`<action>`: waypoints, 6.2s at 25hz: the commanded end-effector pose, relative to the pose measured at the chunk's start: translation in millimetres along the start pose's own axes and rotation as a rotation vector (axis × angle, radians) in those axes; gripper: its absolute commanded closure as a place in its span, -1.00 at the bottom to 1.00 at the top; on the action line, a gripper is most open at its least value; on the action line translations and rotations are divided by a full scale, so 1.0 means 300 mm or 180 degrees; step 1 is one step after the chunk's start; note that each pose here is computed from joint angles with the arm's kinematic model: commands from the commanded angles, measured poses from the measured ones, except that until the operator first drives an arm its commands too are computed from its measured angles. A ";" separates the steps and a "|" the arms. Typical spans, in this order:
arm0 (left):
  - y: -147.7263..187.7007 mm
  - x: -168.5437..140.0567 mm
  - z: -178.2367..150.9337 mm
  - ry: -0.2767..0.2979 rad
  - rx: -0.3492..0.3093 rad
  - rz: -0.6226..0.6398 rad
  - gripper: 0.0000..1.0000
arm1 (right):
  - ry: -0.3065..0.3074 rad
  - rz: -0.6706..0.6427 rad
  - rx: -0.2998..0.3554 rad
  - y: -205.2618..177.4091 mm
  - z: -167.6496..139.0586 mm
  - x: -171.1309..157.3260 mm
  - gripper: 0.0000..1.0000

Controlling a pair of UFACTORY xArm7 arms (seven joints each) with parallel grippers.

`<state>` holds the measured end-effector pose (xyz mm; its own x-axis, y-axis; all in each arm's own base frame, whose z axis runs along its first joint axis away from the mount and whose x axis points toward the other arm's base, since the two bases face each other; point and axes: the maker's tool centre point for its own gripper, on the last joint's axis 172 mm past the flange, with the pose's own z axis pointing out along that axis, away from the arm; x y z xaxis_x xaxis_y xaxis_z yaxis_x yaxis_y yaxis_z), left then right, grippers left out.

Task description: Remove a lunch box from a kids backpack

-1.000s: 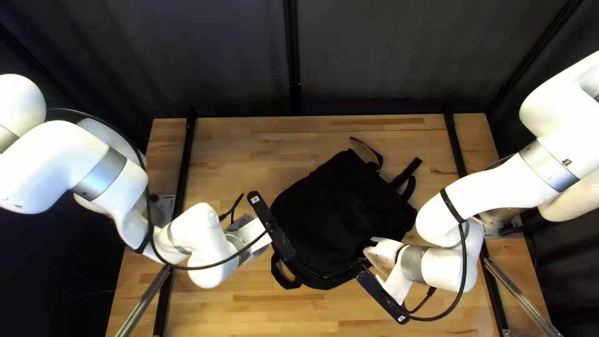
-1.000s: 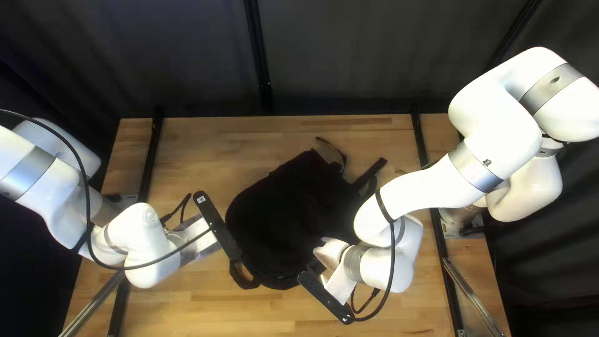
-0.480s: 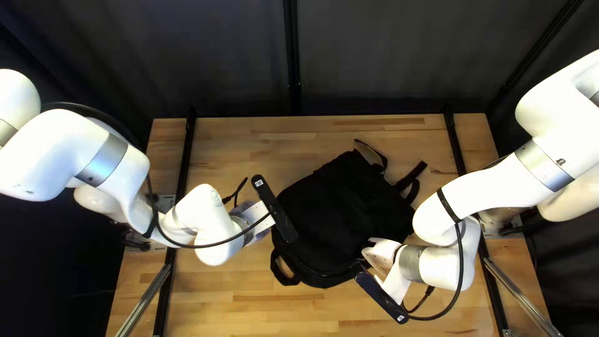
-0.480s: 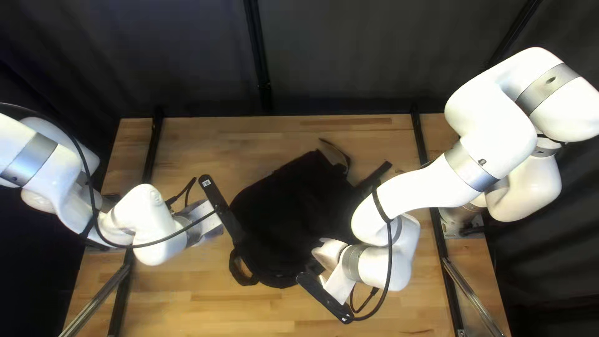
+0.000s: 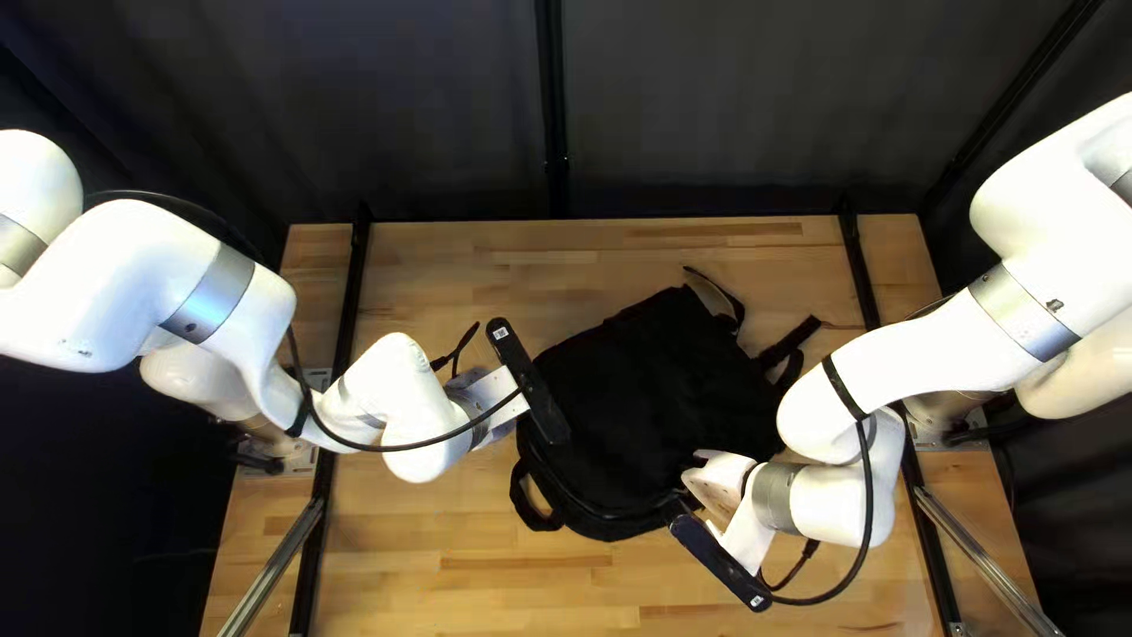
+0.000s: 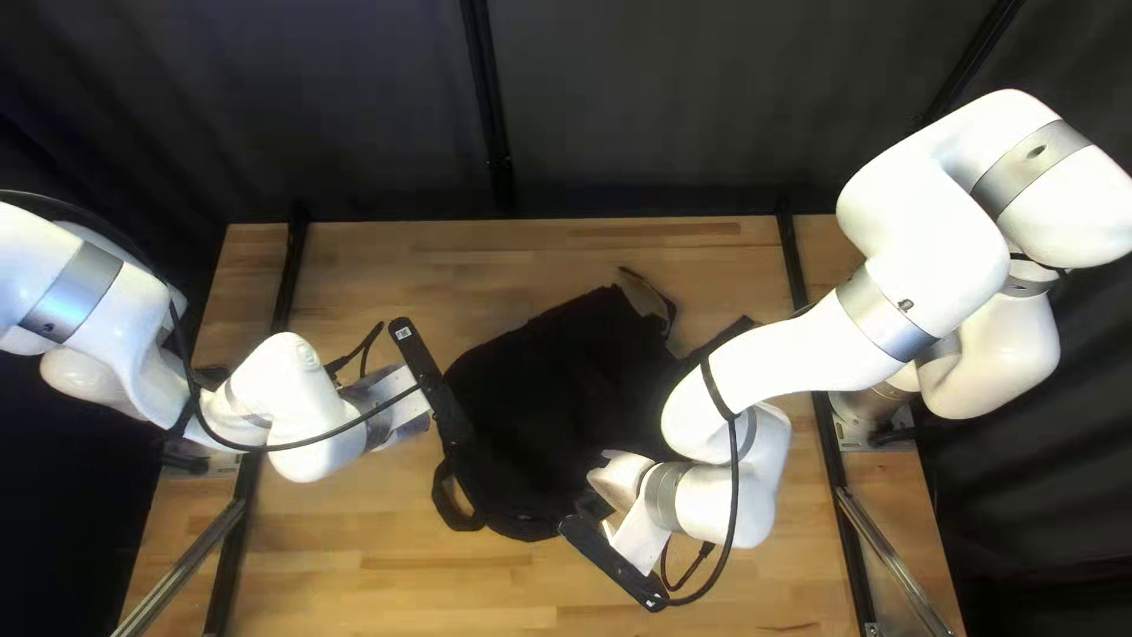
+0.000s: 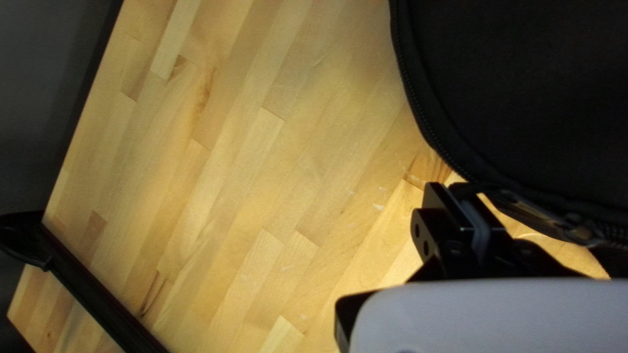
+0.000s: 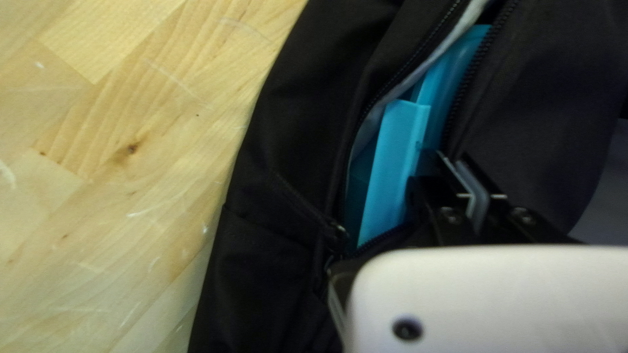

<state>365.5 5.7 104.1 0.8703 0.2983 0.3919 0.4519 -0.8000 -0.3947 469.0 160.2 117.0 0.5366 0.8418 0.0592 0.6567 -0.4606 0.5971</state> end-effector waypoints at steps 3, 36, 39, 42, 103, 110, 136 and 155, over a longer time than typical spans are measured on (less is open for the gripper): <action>-0.016 0.029 0.004 -0.0022 0.0007 0.0056 1.00 | -0.0005 -0.0018 0.0012 0.002 -0.002 -0.008 1.00; 0.122 -0.080 -0.129 -0.0239 0.0098 0.0124 1.00 | -0.0900 0.0601 -0.0229 0.074 -0.131 0.268 -1.00; 0.174 -0.103 -0.156 -0.0296 0.0089 0.0130 1.00 | -0.0922 0.0615 -0.0261 0.055 -0.151 0.243 -1.00; 0.217 -0.112 -0.169 -0.0339 0.0055 0.0139 1.00 | -0.0930 0.0632 -0.0267 0.048 -0.149 0.235 -1.00; 0.170 -0.036 -0.111 -0.0409 -0.0137 0.0336 1.00 | -0.0614 0.0634 0.0330 -0.090 -0.076 0.310 1.00; 0.137 0.008 -0.062 -0.0376 -0.0178 0.0352 1.00 | -0.0587 0.0604 0.0338 -0.091 -0.074 0.310 1.00; 0.005 0.289 0.103 -0.0362 -0.0288 0.0377 1.00 | -0.0535 0.0580 0.0334 -0.094 -0.064 0.310 1.00; 0.020 0.208 -0.111 -0.0274 -0.0207 0.0436 -1.00 | -0.0529 0.0584 0.0321 -0.096 -0.067 0.299 1.00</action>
<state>426.5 17.4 145.4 0.9361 0.2362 0.2605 0.3237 -0.8681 -0.3763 487.8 255.0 121.0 0.7258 0.6875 0.0220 0.5855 -0.6342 0.5050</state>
